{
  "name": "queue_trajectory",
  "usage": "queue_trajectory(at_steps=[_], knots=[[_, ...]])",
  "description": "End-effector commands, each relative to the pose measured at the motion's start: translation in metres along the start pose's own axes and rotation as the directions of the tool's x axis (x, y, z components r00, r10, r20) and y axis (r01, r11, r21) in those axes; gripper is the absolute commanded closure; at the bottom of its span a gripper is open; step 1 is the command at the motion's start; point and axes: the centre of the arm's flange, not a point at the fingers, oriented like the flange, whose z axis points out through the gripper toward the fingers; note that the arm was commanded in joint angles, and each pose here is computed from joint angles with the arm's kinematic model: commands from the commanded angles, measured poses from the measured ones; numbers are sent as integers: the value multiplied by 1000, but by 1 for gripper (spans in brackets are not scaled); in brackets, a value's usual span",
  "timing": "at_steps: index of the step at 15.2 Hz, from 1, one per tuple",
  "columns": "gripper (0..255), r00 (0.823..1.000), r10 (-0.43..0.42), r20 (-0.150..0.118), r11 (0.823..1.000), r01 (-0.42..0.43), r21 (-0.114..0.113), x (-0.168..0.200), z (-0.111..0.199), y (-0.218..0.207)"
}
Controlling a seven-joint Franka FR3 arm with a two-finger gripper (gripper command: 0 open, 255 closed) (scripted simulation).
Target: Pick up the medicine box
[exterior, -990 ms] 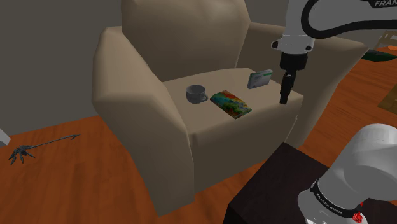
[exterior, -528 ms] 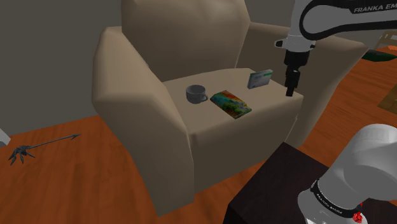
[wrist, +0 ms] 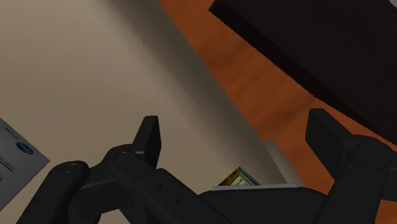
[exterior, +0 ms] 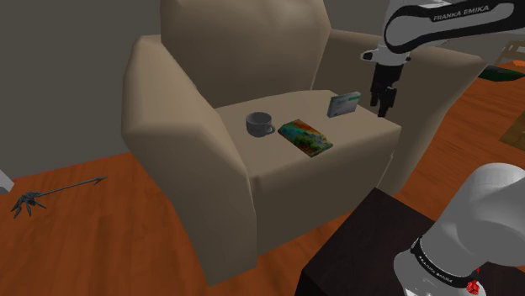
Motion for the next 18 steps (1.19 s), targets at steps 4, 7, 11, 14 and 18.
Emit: queue_trajectory(at_steps=[4, 7, 11, 14, 18], knots=[[0, 989, -144, -11, 989, 144, -23, -3, 11, 63], [0, 974, -227, -17, 973, 226, -37, -1, 15, 100], [0, 942, -335, -22, 941, 333, -55, 6, 21, 150], [0, 911, -413, -25, 909, 410, -69, 16, 24, 187], [0, 858, -512, -28, 857, 508, -89, 33, 27, 234]])
